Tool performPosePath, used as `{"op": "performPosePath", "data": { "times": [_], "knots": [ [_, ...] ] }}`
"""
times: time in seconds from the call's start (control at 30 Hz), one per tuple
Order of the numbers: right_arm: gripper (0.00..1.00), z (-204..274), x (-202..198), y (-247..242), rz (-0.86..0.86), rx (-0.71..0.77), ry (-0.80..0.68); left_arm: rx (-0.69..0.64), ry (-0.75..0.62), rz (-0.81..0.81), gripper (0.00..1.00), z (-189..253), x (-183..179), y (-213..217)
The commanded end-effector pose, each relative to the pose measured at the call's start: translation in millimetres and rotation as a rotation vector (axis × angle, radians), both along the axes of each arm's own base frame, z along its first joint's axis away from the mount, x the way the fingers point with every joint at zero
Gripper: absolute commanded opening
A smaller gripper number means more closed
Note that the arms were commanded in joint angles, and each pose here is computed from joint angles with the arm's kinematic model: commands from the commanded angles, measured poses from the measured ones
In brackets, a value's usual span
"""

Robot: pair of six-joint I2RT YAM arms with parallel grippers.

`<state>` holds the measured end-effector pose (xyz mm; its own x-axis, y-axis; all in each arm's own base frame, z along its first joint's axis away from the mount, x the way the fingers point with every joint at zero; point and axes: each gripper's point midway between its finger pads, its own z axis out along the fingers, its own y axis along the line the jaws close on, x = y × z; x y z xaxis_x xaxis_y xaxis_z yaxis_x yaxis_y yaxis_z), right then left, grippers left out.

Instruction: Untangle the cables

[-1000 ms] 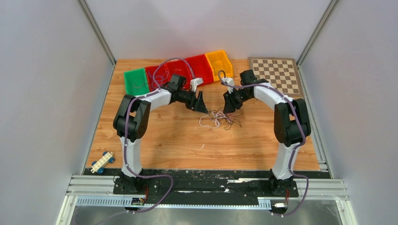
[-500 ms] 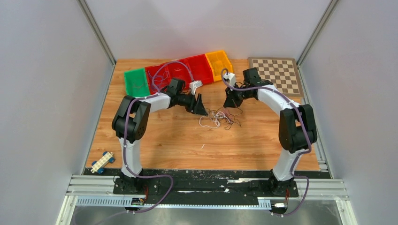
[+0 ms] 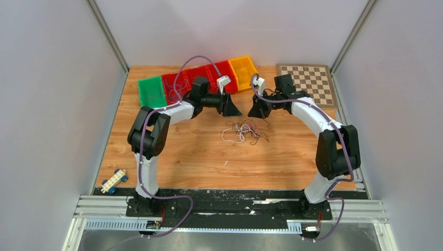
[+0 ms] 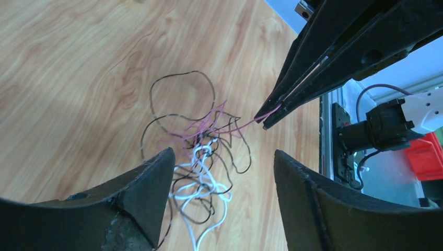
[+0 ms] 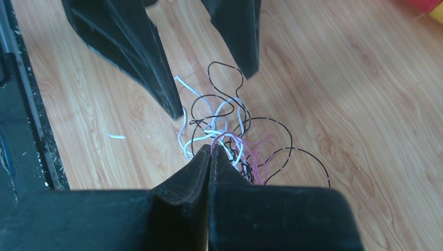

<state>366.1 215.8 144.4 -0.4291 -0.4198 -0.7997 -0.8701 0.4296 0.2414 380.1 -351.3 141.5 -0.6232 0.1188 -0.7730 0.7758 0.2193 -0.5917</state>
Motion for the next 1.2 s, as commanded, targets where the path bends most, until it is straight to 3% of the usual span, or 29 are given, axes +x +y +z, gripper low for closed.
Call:
{"op": "performPosePath", "data": {
  "times": [0.0,0.27,0.4,0.43,0.6,0.73,0.77,0.9,0.97,1.0,1.07,1.17],
  "knots": [
    [0.0,50.1,-1.7,9.8,0.023,0.097,-0.083,-0.098,-0.101,-0.062,0.79,19.4,-11.1,-28.8],
    [0.0,61.9,-0.9,10.7,0.024,0.109,-0.104,-0.133,-0.193,0.005,0.73,15.0,12.1,-44.5],
    [0.0,69.0,2.3,9.1,0.012,0.105,-0.125,-0.159,-0.197,-0.011,0.53,11.2,14.5,-57.5],
    [0.0,72.3,4.2,8.2,0.006,0.106,-0.133,-0.179,-0.211,-0.018,0.44,16.0,13.8,-58.8],
    [0.0,80.5,6.2,4.1,-0.007,0.124,-0.132,-0.214,-0.233,-0.003,0.25,26.3,11.6,-58.0],
    [0.0,79.1,3.2,3.2,-0.007,0.125,-0.125,-0.247,-0.237,0.012,0.01,39.1,13.9,-58.4],
    [0.0,78.8,3.4,2.4,-0.012,0.123,-0.124,-0.253,-0.228,0.02,0.0,42.2,14.2,-57.9],
    [0.0,77.7,8.2,-7.1,-0.046,0.131,-0.102,-0.286,-0.223,0.0,0.0,58.9,4.5,-53.4],
    [0.0,79.3,8.0,-6.9,-0.044,0.136,-0.102,-0.286,-0.22,-0.019,0.21,58.6,-0.9,-53.3],
    [0.0,81.5,7.6,-6.1,-0.039,0.144,-0.103,-0.281,-0.213,-0.016,0.4,55.4,-0.7,-53.6],
    [0.0,85.7,6.9,-4.2,-0.033,0.157,-0.1,-0.272,-0.201,0.008,0.53,48.7,3.9,-54.7],
    [0.0,91.3,6.8,-3.1,-0.032,0.165,-0.105,-0.264,-0.181,0.023,0.61,38.4,10.2,-58.8]
  ]
}}
